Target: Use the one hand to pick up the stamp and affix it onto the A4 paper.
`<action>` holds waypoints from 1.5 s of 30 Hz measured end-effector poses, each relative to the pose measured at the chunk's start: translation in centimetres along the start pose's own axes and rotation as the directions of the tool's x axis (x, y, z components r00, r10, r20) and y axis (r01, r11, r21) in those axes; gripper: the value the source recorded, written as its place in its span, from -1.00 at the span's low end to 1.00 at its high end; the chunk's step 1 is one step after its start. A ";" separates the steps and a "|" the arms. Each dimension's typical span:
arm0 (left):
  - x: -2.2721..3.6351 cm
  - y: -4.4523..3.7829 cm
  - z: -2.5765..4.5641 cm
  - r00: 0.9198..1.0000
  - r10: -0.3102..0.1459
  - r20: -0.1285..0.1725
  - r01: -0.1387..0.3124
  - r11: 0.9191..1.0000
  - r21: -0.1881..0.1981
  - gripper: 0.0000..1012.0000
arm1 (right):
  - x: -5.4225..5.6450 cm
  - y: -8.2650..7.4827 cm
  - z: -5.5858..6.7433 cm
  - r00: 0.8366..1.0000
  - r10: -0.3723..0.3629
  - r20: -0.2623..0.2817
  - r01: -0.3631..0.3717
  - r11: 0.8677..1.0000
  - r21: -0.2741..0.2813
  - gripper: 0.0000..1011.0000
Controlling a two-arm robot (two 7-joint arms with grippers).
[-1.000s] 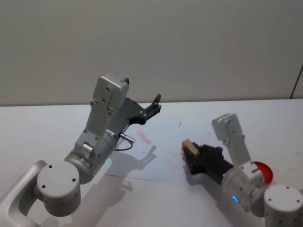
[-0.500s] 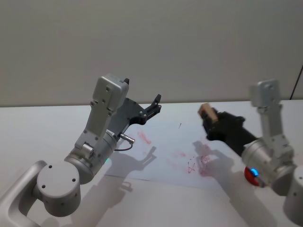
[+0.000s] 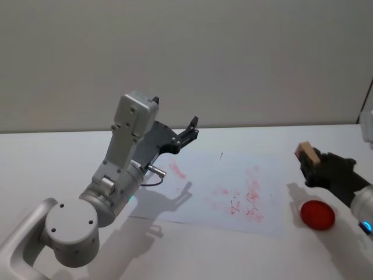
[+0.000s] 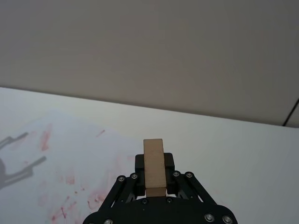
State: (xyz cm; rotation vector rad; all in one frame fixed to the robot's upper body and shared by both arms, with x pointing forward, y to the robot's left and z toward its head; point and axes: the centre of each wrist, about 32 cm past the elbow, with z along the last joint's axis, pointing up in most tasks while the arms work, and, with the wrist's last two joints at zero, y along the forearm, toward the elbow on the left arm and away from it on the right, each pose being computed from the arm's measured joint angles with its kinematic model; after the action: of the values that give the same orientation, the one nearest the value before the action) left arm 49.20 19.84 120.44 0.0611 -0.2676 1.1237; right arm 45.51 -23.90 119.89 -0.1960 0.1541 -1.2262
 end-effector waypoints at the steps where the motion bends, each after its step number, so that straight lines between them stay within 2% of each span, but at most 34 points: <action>1: 0.00 0.00 0.00 1.000 0.000 0.000 0.000 1.000 0.000 0.98 | 0.4 -0.4 -0.2 1.000 -0.008 0.009 0.008 1.000 -0.016 -0.57; 7: 0.00 0.00 0.00 1.000 0.000 0.000 0.000 1.000 0.000 0.98 | 1.6 -1.4 -1.0 0.999 -0.024 0.044 0.027 0.998 -0.062 -0.57; 17: 0.00 0.00 0.00 1.000 0.000 0.000 0.000 1.000 0.000 0.98 | 2.6 -2.1 -2.1 0.995 -0.014 0.097 0.025 0.993 -0.114 -0.57; 33: 0.00 0.00 0.00 1.000 0.000 0.000 0.000 1.000 0.000 0.98 | 3.0 -2.6 -3.5 0.990 0.020 0.141 0.007 0.982 -0.189 -0.57; 45: 0.00 0.00 0.00 1.000 0.000 0.000 0.000 1.000 0.000 0.98 | 2.8 -2.4 -3.9 0.988 0.036 0.149 -0.005 0.978 -0.206 -0.57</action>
State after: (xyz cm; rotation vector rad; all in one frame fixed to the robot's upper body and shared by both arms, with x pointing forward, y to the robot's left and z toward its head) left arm 49.20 19.84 120.44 0.0611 -0.2676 1.1237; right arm 43.36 -27.61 116.64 -0.4655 0.1498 -1.1692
